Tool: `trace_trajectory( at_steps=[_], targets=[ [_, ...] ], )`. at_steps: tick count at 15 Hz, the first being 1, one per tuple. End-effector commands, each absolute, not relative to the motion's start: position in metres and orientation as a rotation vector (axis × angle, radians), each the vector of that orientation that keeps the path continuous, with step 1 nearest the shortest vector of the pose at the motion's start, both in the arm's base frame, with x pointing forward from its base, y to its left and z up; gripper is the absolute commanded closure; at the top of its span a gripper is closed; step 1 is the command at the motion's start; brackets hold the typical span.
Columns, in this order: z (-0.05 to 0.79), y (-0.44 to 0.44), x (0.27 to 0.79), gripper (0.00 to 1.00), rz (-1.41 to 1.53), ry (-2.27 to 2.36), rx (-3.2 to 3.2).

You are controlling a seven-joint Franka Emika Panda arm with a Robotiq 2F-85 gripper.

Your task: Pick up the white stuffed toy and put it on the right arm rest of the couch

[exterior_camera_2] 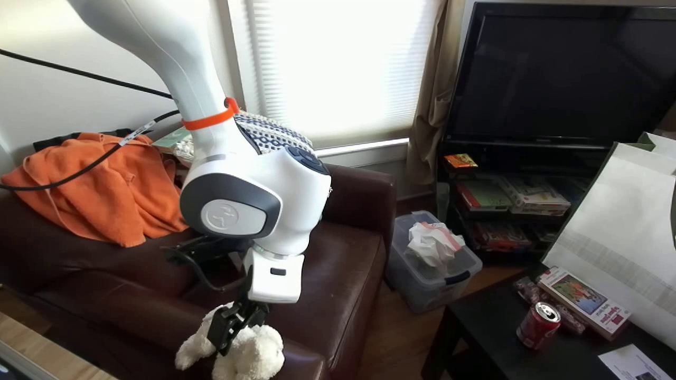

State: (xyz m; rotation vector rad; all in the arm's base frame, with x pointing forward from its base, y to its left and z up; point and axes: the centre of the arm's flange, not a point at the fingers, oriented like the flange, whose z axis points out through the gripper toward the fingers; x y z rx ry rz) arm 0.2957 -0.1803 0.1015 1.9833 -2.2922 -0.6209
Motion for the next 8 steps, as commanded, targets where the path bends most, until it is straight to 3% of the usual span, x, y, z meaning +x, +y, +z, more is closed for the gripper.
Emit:
trace_trajectory(
  at_steps=[1, 4, 5, 6, 8],
  targets=[
    [0.144, -0.158, 0.275, 0.00, -0.414, -2.294, 2.008],
    [0.176, -0.126, 0.261, 0.00, -0.129, -2.263, 2.048],
    [0.180, -0.121, 0.270, 0.00, -0.038, -2.253, 2.073],
    [0.138, -0.162, 0.320, 0.00, -0.168, -2.273, 2.071],
    [0.145, -0.155, 0.337, 0.00, -0.083, -2.263, 2.096]
  ],
)
